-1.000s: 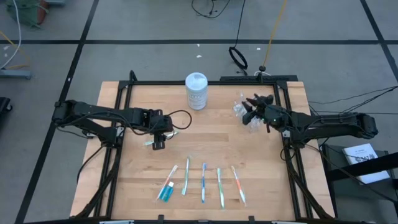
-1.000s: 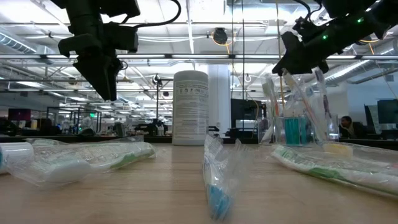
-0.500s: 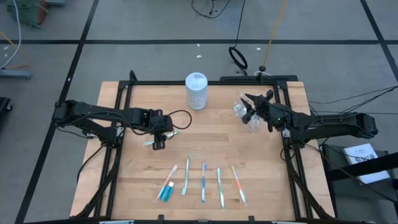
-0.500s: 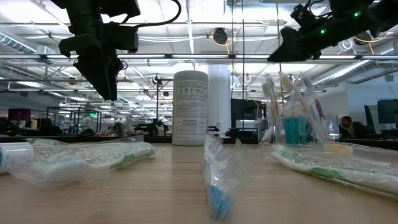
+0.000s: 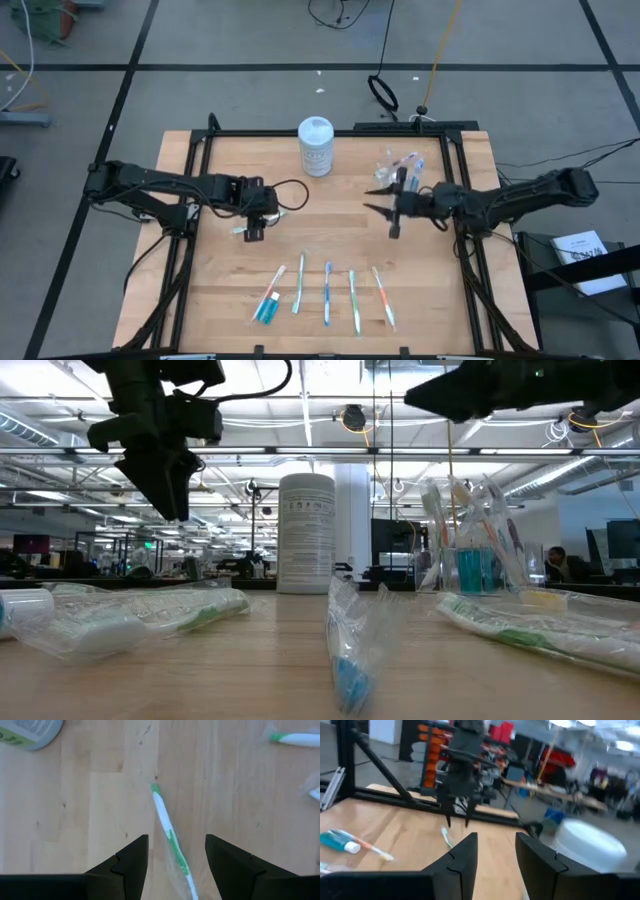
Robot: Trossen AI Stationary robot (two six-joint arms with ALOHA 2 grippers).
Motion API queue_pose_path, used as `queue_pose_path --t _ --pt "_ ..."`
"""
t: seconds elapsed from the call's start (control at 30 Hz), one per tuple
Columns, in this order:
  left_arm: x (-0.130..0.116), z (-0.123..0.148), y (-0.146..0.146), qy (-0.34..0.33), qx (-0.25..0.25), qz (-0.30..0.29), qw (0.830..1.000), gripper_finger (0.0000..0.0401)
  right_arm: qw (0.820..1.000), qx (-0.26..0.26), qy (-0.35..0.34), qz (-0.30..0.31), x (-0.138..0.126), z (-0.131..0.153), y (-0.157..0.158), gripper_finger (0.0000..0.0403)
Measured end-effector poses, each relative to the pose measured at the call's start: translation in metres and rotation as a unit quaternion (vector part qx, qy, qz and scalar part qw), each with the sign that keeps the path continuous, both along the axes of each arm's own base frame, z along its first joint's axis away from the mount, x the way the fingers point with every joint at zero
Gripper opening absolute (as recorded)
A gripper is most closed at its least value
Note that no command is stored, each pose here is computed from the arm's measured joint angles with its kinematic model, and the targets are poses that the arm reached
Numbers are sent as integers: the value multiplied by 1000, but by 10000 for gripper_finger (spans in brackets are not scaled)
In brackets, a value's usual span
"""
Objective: Pick & Place toothbrushing station
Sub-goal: Put the orange toothbrush into the transparent organizer
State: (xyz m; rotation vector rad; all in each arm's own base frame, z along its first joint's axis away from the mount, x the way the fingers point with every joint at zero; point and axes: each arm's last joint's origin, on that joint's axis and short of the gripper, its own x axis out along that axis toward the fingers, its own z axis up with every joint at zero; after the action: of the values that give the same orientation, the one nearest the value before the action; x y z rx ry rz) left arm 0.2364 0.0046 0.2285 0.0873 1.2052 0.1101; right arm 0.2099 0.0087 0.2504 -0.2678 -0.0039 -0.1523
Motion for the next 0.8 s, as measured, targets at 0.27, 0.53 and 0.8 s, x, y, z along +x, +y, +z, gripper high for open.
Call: queue_pose_path --t 0.27,0.53,0.8 --pt "1 0 -15 -8 -16 3 1000 202 997 -64 17 28 17 -16 17 125" --pt "9 4 -26 -59 -17 -18 998 202 986 -72 137 63 51 -11 36 125" --pt "10 5 -25 -61 17 -55 996 202 953 29 285 98 60 -16 79 125"
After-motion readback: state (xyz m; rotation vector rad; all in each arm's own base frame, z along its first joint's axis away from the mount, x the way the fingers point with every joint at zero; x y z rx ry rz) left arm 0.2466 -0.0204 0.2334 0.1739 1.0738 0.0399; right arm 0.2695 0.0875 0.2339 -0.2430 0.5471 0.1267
